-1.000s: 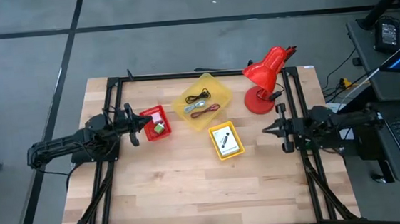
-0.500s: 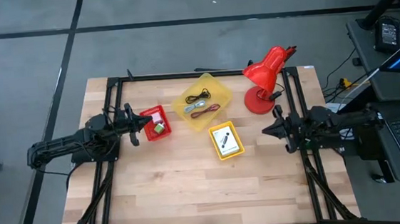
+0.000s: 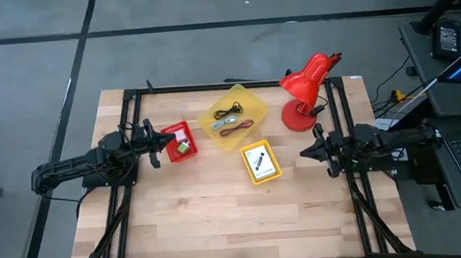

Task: Pick and place items into bin
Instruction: Return to Home Position

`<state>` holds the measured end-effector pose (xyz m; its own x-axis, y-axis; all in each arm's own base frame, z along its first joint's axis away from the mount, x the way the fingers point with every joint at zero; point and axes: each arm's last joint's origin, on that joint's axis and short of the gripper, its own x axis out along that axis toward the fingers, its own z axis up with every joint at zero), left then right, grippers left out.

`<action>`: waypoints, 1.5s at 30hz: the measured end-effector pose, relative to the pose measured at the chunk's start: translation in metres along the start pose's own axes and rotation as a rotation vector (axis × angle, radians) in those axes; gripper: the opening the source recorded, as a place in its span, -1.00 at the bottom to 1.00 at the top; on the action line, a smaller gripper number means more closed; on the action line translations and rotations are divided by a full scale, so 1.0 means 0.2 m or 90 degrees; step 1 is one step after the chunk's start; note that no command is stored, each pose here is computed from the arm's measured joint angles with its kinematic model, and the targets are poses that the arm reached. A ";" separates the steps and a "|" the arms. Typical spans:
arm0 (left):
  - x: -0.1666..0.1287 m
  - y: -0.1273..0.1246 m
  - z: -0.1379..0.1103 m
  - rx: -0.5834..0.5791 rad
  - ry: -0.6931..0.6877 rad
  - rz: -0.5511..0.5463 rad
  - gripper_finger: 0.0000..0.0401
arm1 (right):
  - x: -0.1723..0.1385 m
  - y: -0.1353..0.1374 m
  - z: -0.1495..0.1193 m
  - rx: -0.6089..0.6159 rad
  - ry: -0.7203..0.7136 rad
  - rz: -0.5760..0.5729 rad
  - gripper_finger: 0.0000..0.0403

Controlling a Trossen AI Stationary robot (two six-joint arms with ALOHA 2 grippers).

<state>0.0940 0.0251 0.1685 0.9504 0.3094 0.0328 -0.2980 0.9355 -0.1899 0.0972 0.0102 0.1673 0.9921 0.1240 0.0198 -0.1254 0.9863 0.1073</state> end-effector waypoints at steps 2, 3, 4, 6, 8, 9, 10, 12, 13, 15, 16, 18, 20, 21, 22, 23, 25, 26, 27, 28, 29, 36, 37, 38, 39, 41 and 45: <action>0.00 0.00 0.00 0.000 0.000 0.000 -0.98 | 0.00 0.00 0.00 0.029 -0.003 0.001 -1.00; 0.00 0.00 0.00 0.000 0.000 0.000 -0.98 | 0.00 0.00 0.00 0.035 -0.005 0.001 -1.00; 0.00 0.00 0.00 0.000 0.000 0.000 -0.98 | 0.00 0.00 0.01 0.041 -0.008 0.001 -1.00; 0.00 0.00 0.00 0.000 0.000 0.000 -0.98 | 0.00 0.00 0.01 0.039 -0.011 0.002 -1.00; 0.00 0.00 0.00 0.000 0.000 0.000 -0.98 | 0.00 0.00 0.01 0.021 -0.019 0.003 -1.00; 0.00 0.00 0.00 0.000 0.000 0.000 -0.98 | 0.00 0.00 0.02 0.008 -0.021 0.003 -1.00; 0.00 0.00 0.00 0.000 0.000 0.000 -0.98 | 0.00 0.00 0.02 -0.007 -0.021 0.002 -1.00; 0.00 0.00 0.00 0.000 0.000 0.000 -0.98 | 0.00 0.00 0.02 -0.036 -0.022 0.002 -1.00; 0.00 0.00 0.00 0.000 0.000 0.000 -0.98 | 0.00 0.00 0.02 -0.053 -0.023 0.002 -1.00; 0.00 0.00 0.00 0.000 0.000 0.000 -0.98 | 0.00 0.00 0.02 -0.077 -0.025 0.001 -1.00; 0.00 0.00 0.00 0.000 0.000 0.000 -0.98 | 0.00 0.00 0.02 -0.083 -0.025 0.001 -1.00; 0.00 0.00 0.00 0.000 0.000 0.000 -0.98 | 0.00 0.00 0.02 -0.087 -0.024 0.001 -1.00; 0.00 0.00 0.00 0.000 0.000 0.000 -0.98 | 0.00 0.00 0.02 -0.090 -0.024 0.001 -1.00; 0.00 0.00 0.00 0.000 0.000 0.000 -0.98 | 0.00 0.00 0.02 -0.089 -0.024 0.001 -1.00; 0.00 0.00 0.00 0.000 0.000 0.000 -0.98 | 0.00 0.00 0.02 -0.089 -0.024 0.001 -1.00; 0.00 0.00 0.00 0.000 0.000 0.000 -0.98 | 0.00 0.00 0.02 -0.090 -0.024 0.001 -1.00; 0.00 0.00 0.00 0.000 0.000 0.000 -0.98 | 0.00 0.00 0.02 -0.090 -0.024 0.001 -1.00; 0.00 0.00 0.00 0.000 0.000 0.000 -0.98 | 0.00 0.00 0.02 -0.090 -0.024 0.001 -1.00; 0.00 0.00 0.00 0.000 0.000 0.000 -0.98 | 0.00 0.00 0.02 -0.090 -0.024 0.001 -1.00; 0.00 0.00 0.00 0.000 0.000 0.000 -0.98 | 0.00 0.00 0.02 -0.090 -0.024 0.001 -1.00; 0.00 0.00 0.00 0.000 0.000 0.000 -0.98 | 0.00 0.00 0.02 -0.090 -0.024 0.001 -1.00; 0.00 0.00 0.00 0.000 0.000 0.001 -0.98 | 0.00 0.00 0.02 -0.090 -0.024 0.001 -1.00; 0.00 0.00 0.00 0.000 0.000 0.000 -0.98 | 0.00 0.00 0.02 -0.090 -0.024 0.001 -1.00; 0.00 0.00 0.00 0.000 0.000 0.000 -0.98 | 0.00 0.00 0.02 -0.090 -0.024 0.001 -1.00; 0.00 0.00 0.00 0.000 0.000 0.000 -0.98 | 0.00 0.00 0.02 -0.090 -0.024 0.001 -1.00; 0.00 0.00 0.00 0.000 0.000 0.001 -0.98 | 0.00 0.00 0.02 -0.090 -0.024 0.001 -1.00; 0.00 0.00 0.00 0.000 0.000 0.000 -0.98 | 0.00 0.00 0.02 -0.090 -0.024 0.001 -1.00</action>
<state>0.0940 0.0251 0.1686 0.9501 0.3102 0.0333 -0.2987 0.9353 -0.1899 0.0972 0.0102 0.1708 0.9907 0.1239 0.0570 -0.1221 0.9920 -0.0330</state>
